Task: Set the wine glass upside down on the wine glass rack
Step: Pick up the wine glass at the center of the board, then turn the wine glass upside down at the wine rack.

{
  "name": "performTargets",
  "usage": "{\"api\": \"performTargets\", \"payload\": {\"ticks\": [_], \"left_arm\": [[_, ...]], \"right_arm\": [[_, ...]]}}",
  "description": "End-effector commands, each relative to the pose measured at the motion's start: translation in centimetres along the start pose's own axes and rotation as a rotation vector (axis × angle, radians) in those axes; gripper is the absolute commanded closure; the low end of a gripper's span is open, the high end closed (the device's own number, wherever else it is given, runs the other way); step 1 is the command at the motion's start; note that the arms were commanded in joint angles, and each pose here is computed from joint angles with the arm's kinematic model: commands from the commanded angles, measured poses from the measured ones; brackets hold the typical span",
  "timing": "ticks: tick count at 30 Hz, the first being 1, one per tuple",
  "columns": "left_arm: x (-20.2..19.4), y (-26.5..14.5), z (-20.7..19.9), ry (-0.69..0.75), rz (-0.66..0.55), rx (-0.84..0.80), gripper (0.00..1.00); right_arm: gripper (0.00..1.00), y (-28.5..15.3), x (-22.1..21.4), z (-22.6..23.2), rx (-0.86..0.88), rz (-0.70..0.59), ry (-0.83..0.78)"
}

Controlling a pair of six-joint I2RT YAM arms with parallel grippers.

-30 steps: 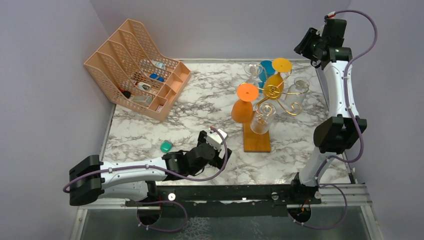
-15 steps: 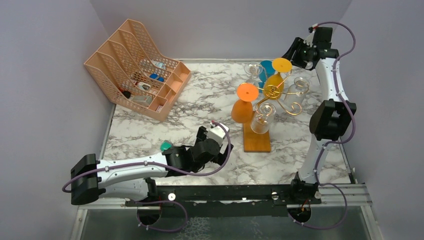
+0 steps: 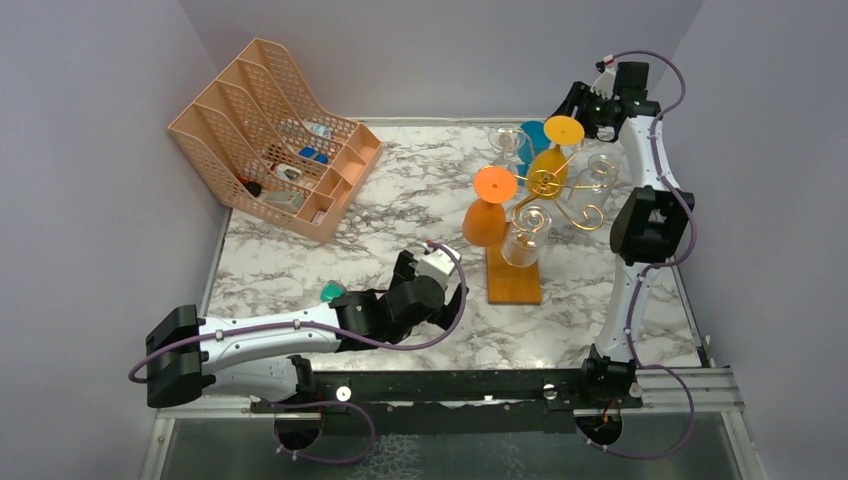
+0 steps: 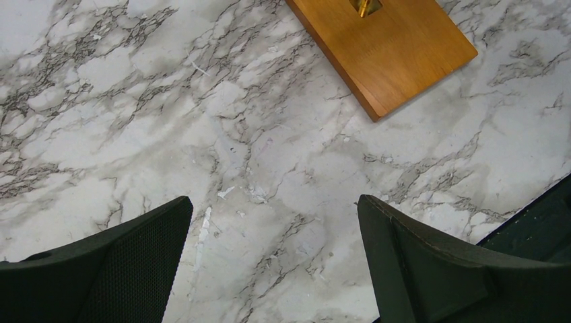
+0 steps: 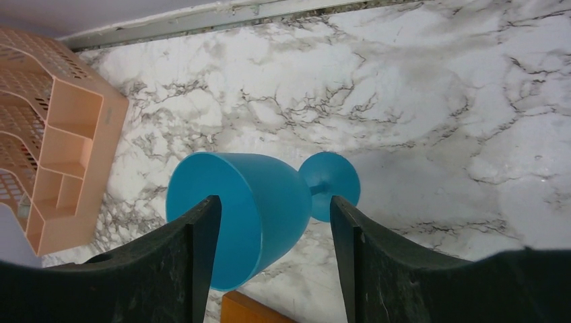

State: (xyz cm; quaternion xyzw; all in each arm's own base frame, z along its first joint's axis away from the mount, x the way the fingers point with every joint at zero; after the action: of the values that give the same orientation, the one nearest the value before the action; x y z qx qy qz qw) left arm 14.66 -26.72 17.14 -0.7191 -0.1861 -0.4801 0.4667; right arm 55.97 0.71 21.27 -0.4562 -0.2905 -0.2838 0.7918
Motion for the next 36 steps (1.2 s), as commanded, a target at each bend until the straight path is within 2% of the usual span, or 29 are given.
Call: {"api": "performTargets", "payload": {"ticks": [1,7,15,24,30,36], "left_arm": [[0.0,-0.4,0.4,-0.023,-0.019,0.015,0.01],[-0.4,-0.4,0.8,-0.024,-0.011,0.027,0.01],[-0.9,-0.4,1.2,-0.03,-0.008,0.041,0.01],[-1.0,-0.6,1.5,-0.035,-0.009,0.049,0.01],[-0.9,-0.4,1.4,-0.028,-0.009,0.055,0.01],[-0.5,-0.2,1.4,-0.022,-0.022,0.07,0.01]], "right_arm": [[0.37,0.5,0.0,0.6,0.1,-0.01,-0.027],[0.38,1.6,-0.9,0.0,0.091,0.015,-0.007],[0.47,2.7,-1.9,-1.4,0.015,0.05,-0.001],[0.74,2.0,-1.1,-2.2,-0.087,0.017,0.009],[0.98,0.2,0.6,-1.0,-0.083,-0.053,-0.027],[0.99,-3.3,4.4,0.6,-0.142,-0.182,-0.065]]}}
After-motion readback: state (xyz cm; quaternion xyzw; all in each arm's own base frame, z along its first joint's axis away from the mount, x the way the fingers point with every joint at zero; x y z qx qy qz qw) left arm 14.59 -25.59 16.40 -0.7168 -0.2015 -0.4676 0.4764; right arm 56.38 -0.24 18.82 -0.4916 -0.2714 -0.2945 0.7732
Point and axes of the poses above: each gripper's point midway between its finger pads, its own y axis out along the fingers, its own z axis along the line the jaws close on, x = y × z, the point moved 4 cm from there along -y, back along the fingers, and after that the axes turned 7 degrees about -y, right-handed, at the moved point
